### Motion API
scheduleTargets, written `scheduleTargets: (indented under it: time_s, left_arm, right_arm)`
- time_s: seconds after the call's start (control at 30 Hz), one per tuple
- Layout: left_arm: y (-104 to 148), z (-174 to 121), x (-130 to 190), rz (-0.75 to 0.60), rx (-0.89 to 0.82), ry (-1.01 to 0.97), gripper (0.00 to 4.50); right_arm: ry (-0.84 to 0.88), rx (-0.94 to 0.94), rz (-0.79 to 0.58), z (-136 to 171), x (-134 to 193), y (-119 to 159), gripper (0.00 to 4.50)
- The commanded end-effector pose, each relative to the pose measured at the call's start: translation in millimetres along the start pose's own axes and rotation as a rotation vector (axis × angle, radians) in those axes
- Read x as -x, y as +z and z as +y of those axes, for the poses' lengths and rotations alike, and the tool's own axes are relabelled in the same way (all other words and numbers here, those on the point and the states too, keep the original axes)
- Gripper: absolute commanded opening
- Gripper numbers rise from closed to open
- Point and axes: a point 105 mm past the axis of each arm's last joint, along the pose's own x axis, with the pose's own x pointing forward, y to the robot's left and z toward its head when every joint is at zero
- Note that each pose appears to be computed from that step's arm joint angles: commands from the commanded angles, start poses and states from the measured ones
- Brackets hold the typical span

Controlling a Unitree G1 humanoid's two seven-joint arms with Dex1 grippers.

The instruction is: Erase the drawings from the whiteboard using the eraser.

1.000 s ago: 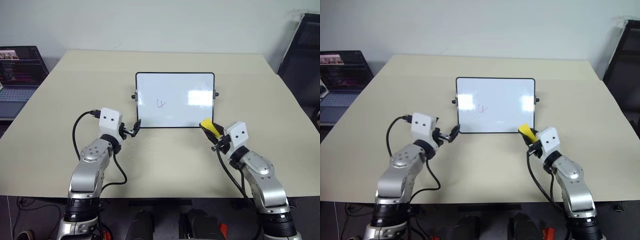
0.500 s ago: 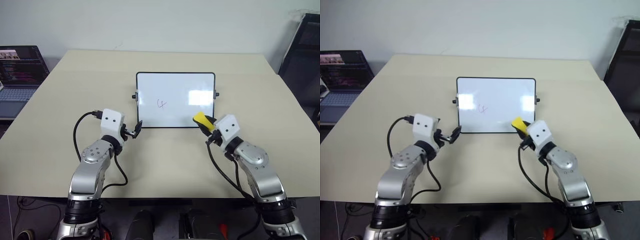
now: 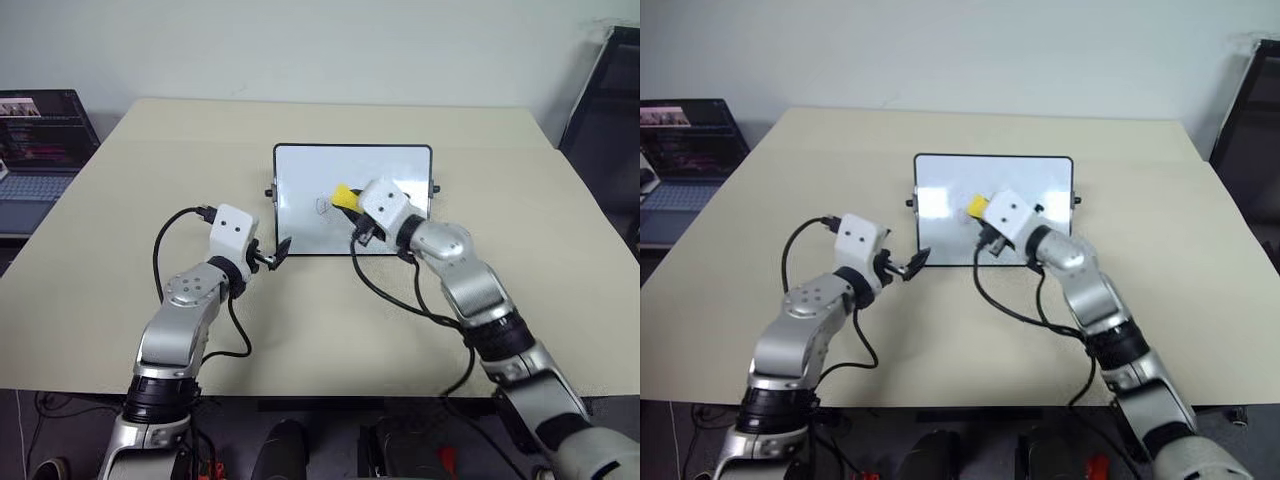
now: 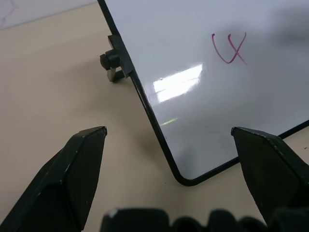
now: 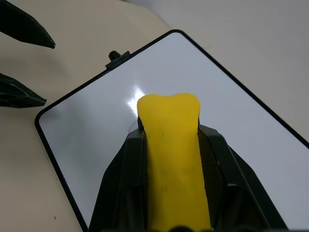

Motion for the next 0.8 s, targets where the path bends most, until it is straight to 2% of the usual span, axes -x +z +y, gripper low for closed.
scheduleTargets:
  time_s: [0.03,0.37,0.6,0.8]
  left_arm:
    - [11.0,3.2,-1.8,-0.019,-0.023,-0.019,4.50]
    - [17.8,-1.6,-3.9,-0.018,-0.058,-0.066,4.50]
    - [17.7,-4.5,-4.6,-0.017,-0.071,-0.082,4.50]
    - [17.7,-6.5,-3.8,-0.021,-0.071,-0.087,4.50]
  right_arm:
    - [0.044,0.096,-0.028,0.5,-14.1,16.7,1.07]
    - [0.069,0.145,0.011,4.9,-54.8,19.3,1.07]
    - [0.054,0.118,0.126,-1.2,-63.6,-10.4,1.07]
    - [0.180,0.115,0.227,13.0,-51.0,-42.0,1.07]
